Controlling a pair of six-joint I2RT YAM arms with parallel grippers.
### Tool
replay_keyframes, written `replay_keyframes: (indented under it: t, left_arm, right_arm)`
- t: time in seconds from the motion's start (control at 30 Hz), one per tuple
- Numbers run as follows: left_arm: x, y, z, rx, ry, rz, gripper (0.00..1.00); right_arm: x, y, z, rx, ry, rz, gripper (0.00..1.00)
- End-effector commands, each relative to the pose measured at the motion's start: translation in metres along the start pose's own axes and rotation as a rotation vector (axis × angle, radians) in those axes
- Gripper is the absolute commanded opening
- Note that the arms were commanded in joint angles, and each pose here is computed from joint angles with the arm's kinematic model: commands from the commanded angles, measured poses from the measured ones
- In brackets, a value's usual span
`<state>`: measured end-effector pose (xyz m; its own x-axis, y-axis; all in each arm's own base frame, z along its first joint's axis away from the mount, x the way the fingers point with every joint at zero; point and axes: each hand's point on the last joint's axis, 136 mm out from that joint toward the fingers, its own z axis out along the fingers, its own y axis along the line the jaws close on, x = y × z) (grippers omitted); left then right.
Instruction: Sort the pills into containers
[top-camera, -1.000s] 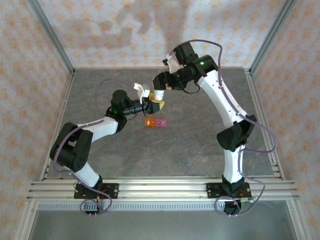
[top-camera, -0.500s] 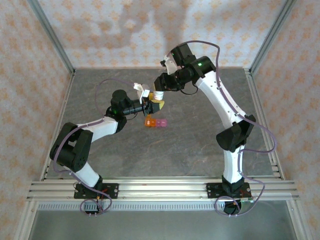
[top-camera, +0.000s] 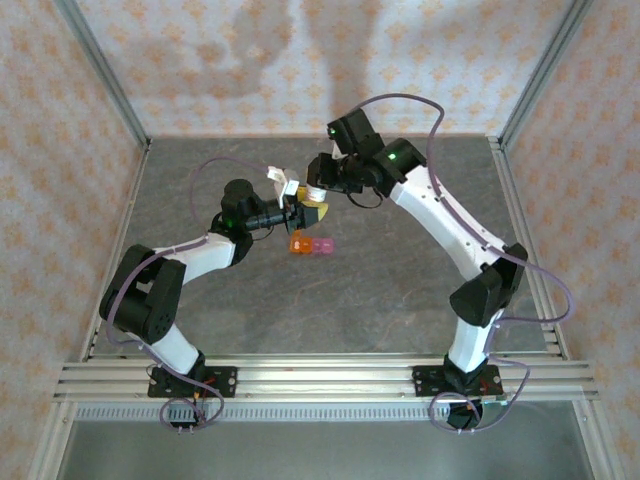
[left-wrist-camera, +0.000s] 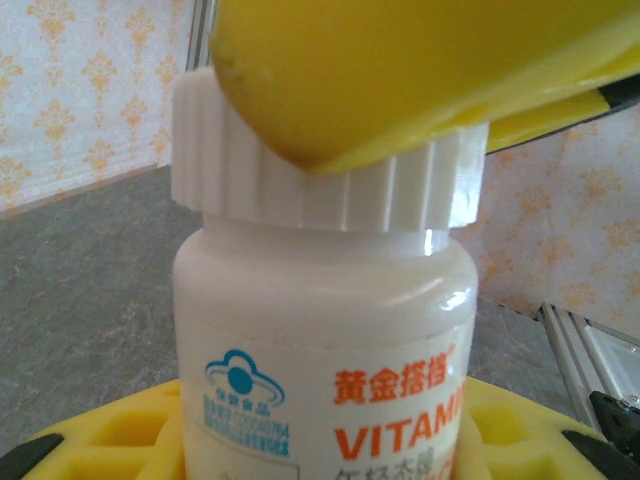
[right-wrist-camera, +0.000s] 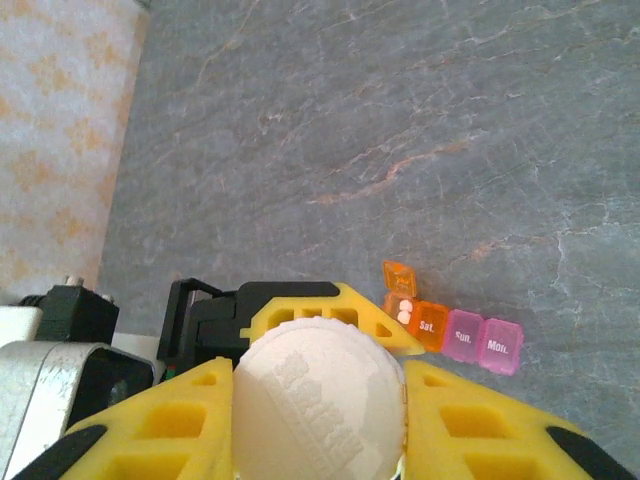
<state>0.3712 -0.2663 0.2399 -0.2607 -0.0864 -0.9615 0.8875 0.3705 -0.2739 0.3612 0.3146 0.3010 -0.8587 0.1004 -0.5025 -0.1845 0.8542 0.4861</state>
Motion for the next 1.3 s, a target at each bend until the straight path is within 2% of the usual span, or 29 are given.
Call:
replay_keyframes:
  t: [0.0,0.13,0.23,0.47,0.6,0.77,0.93,1.13,1.27]
  left_arm:
    - [-0.031,-0.003,0.0,0.005,-0.076,0.082,0.0]
    - [-0.03,-0.003,0.001,0.006,-0.075,0.082,0.0]
    - [-0.029,-0.003,0.001,0.006,-0.076,0.081,0.0]
    - [-0.028,-0.003,0.0,0.005,-0.071,0.081,0.0]
    - [-0.03,-0.004,0.0,0.008,-0.075,0.083,0.0]
    - [-0.031,-0.004,0.001,0.01,-0.075,0.086,0.0]
    - [-0.03,-0.005,0.001,0.013,-0.071,0.082,0.0]
    - [-0.029,-0.005,0.0,0.013,-0.063,0.084,0.0]
    - [-0.029,-0.007,-0.001,0.014,-0.059,0.089,0.0]
  right_arm:
    - [0.014,0.01,0.006,-0.006,0.017,0.07,0.32]
    - [0.009,0.011,0.002,0.004,0.01,0.048,0.35]
    - [0.004,0.013,-0.003,0.003,0.0,0.029,0.41]
    - [-0.019,0.015,-0.031,-0.047,-0.044,-0.006,0.65]
    - [-0.033,0.013,-0.053,-0.057,-0.073,-0.031,0.75]
    - [-0.045,0.004,-0.07,-0.057,-0.087,-0.054,0.79]
    - [-0.052,-0.001,-0.07,-0.08,-0.064,-0.102,0.81]
    - [-0.042,-0.002,-0.059,-0.086,0.029,-0.275,0.83]
    - [-0.032,-0.006,-0.046,-0.089,0.098,-0.319,0.83]
